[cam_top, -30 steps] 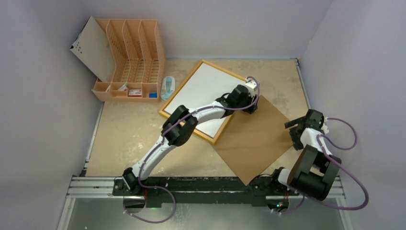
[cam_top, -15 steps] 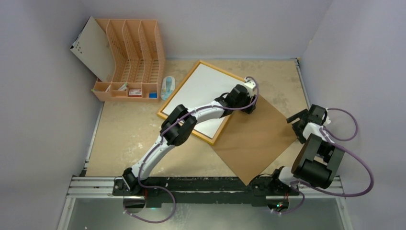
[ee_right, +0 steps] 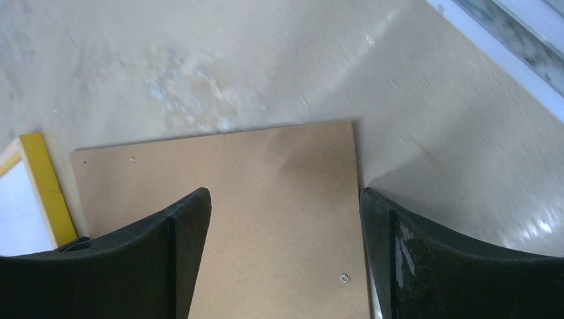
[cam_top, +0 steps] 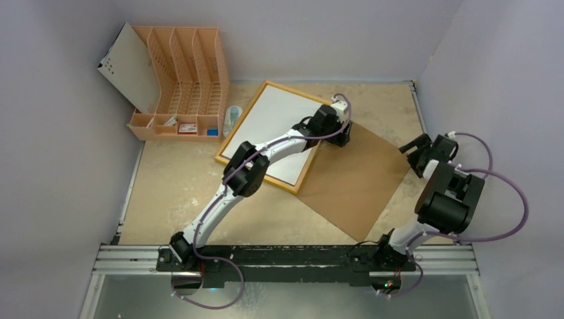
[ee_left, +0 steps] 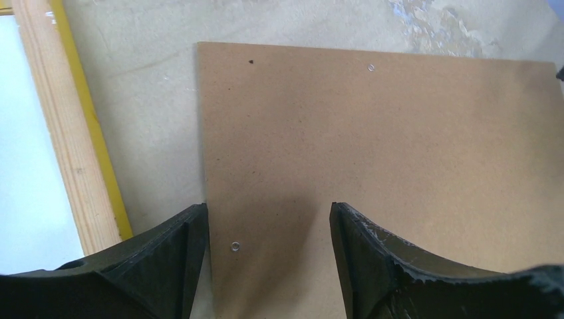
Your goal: Put the photo into the frame
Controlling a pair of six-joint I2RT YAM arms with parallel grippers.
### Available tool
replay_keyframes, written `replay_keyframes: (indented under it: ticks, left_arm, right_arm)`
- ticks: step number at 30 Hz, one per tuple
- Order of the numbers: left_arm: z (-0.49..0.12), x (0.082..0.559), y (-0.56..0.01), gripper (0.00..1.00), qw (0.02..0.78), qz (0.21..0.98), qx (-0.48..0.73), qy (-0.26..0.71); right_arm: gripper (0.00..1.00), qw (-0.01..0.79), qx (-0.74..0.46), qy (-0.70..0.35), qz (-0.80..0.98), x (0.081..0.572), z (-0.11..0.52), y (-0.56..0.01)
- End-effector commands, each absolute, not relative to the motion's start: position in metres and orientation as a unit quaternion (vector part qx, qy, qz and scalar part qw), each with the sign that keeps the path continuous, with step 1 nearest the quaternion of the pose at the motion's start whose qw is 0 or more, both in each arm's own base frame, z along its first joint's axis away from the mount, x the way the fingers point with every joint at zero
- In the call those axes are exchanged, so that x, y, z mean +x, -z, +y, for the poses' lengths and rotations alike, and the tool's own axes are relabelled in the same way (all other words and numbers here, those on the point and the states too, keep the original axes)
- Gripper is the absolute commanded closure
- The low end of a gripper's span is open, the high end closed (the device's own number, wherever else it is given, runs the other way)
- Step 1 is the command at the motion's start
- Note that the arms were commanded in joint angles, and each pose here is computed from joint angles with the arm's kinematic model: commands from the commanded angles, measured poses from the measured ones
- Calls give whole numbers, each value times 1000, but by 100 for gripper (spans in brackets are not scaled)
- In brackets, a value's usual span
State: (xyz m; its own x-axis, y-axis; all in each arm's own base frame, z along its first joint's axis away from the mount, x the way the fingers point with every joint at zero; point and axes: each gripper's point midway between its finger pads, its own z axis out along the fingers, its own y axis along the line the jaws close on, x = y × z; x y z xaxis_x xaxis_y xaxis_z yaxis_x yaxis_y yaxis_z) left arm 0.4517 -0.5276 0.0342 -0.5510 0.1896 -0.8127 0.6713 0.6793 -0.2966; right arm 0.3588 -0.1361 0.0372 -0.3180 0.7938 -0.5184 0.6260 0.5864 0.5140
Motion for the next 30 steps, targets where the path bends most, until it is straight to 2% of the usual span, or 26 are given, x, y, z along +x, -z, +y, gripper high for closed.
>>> replay_keyframes:
  ticks: [1, 8, 16, 22, 26, 30]
  left_arm:
    - [-524, 362, 76, 32, 196, 875, 289, 336]
    - [-528, 335, 65, 34, 179, 860, 308, 366]
    - [-505, 307, 71, 35, 158, 868, 330, 335]
    - [-494, 283, 71, 35, 132, 861, 349, 346]
    - [-479, 296, 67, 34, 157, 882, 324, 303]
    - [-467, 318, 43, 30, 190, 901, 286, 267]
  right_arm:
    - [17, 433, 379, -218, 788, 415, -114, -69]
    - [19, 446, 338, -197, 805, 444, -112, -75]
    - [16, 431, 351, -57, 829, 442, -125, -73]
    - [12, 427, 347, -6, 835, 434, -138, -82]
    - [9, 430, 357, 20, 829, 425, -146, -102]
    - [3, 406, 400, 36, 821, 391, -144, -112]
